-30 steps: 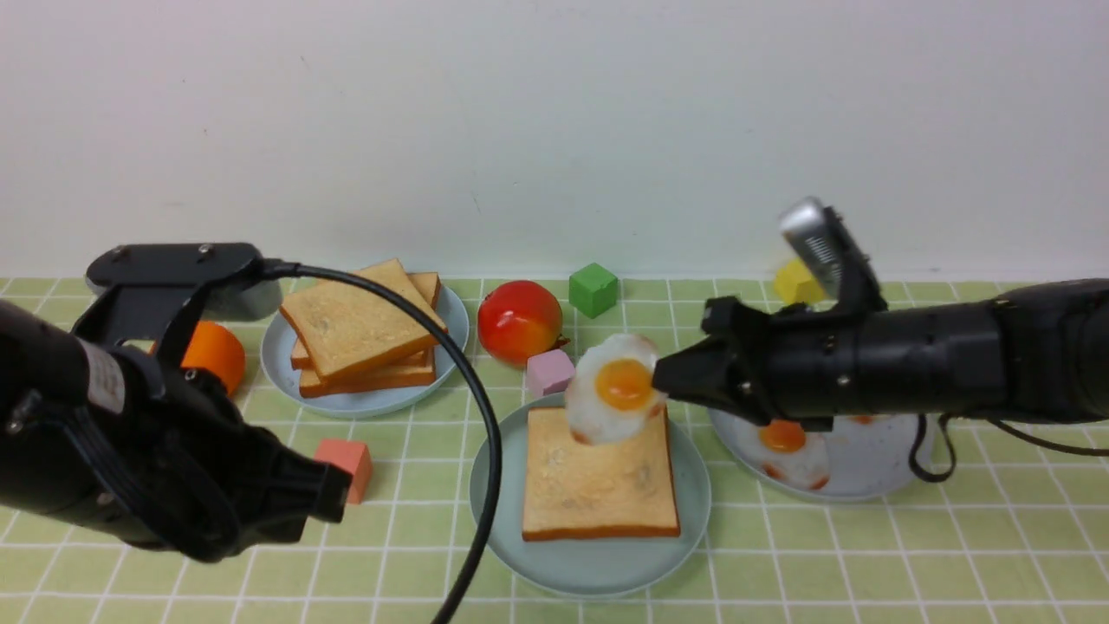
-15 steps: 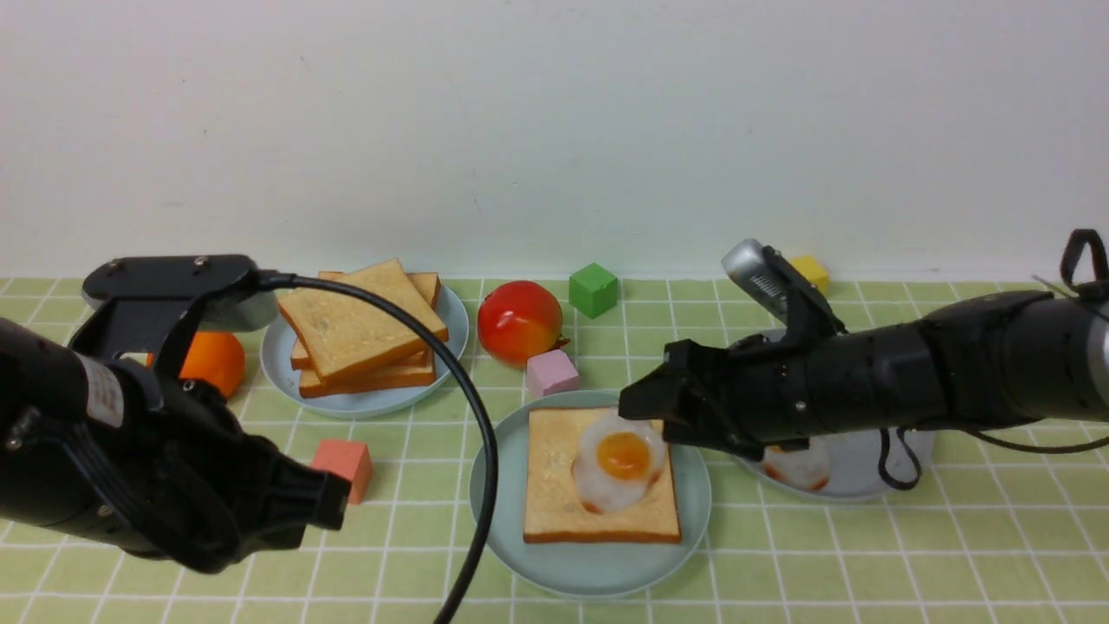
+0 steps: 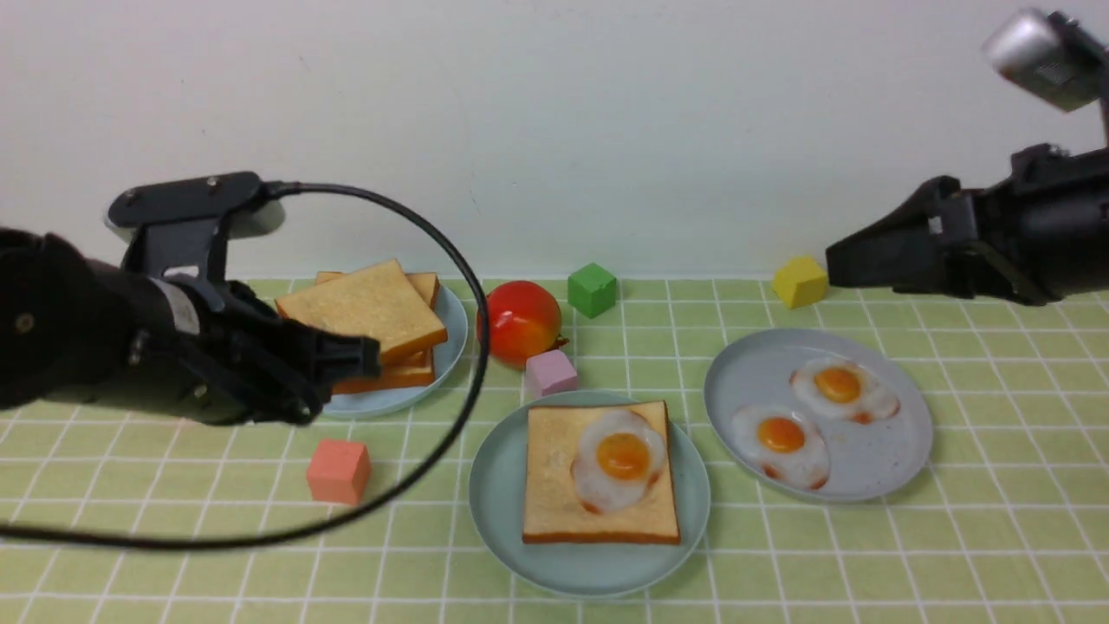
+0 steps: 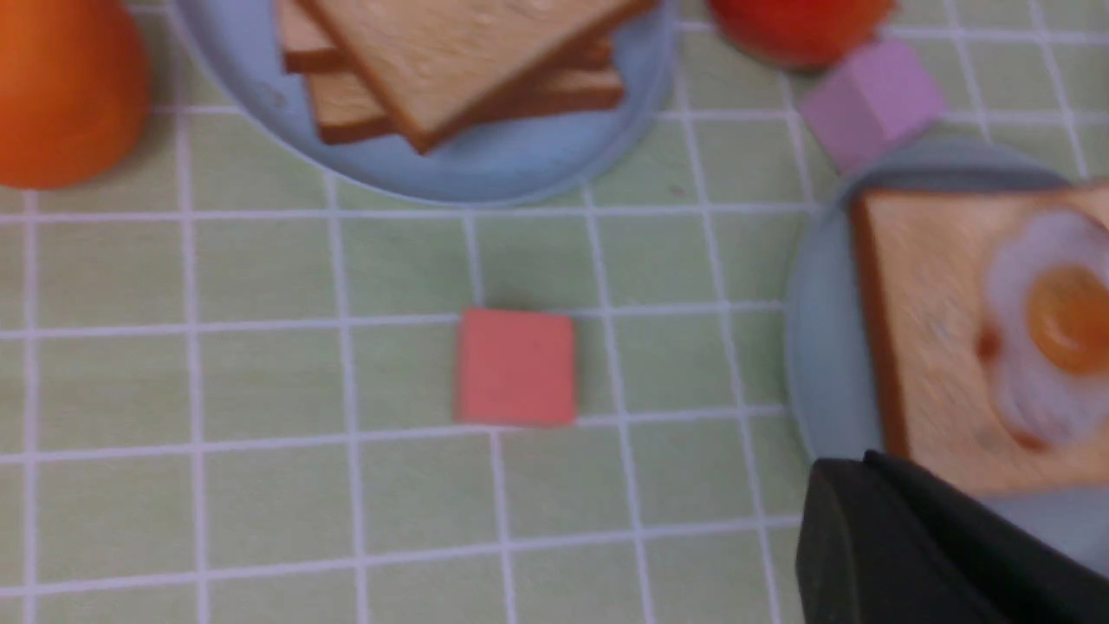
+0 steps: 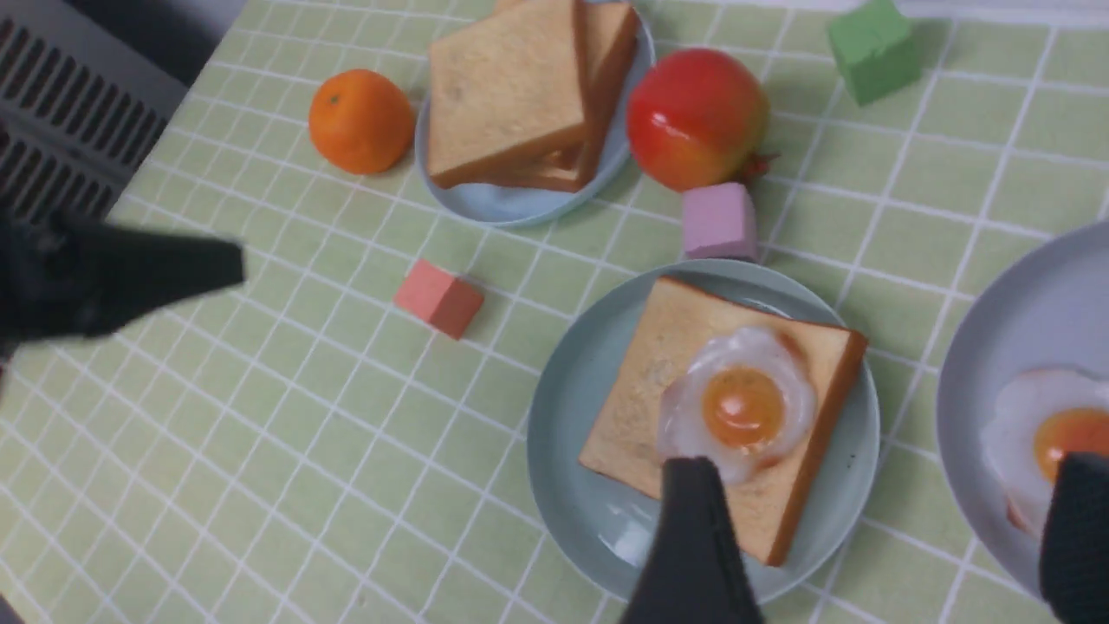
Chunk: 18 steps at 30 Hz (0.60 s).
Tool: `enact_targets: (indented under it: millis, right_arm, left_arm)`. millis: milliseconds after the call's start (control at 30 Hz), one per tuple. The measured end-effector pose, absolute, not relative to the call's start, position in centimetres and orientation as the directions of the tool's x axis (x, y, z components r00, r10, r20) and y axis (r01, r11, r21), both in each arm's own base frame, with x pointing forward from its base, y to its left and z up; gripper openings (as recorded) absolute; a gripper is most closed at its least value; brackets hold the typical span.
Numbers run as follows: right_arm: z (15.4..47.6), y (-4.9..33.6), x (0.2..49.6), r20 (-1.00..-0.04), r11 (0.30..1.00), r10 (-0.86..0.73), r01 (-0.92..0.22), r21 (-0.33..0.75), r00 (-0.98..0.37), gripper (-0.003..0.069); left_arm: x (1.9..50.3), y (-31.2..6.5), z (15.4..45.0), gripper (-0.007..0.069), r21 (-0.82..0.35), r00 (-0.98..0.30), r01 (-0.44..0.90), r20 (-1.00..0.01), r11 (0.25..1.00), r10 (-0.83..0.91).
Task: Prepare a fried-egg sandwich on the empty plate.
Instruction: Use the left arm to grab a slice of bread
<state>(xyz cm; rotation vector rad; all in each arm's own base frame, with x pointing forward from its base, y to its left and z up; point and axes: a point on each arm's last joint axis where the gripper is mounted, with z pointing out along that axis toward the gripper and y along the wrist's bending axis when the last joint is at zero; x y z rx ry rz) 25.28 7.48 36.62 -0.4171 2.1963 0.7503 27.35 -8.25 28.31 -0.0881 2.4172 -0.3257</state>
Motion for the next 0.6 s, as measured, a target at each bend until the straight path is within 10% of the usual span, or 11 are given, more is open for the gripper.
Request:
enact_targets:
  millis: [300, 600]
  right_arm:
    - [39.0, 12.0, 19.3, -0.799, 0.666, -0.296, -0.713, 0.220, -0.523, 0.0362]
    - [38.3, 12.2, 19.3, -0.766, 0.694, -0.341, -0.696, 0.186, -0.545, 0.0539]
  left_arm:
    - [35.6, -3.0, 27.3, 0.0083, -0.398, -0.802, -0.300, -0.387, 0.867, -0.455]
    - [40.5, -3.3, 23.7, 0.0386, -0.457, -0.789, -0.360, -0.316, 0.813, -0.527]
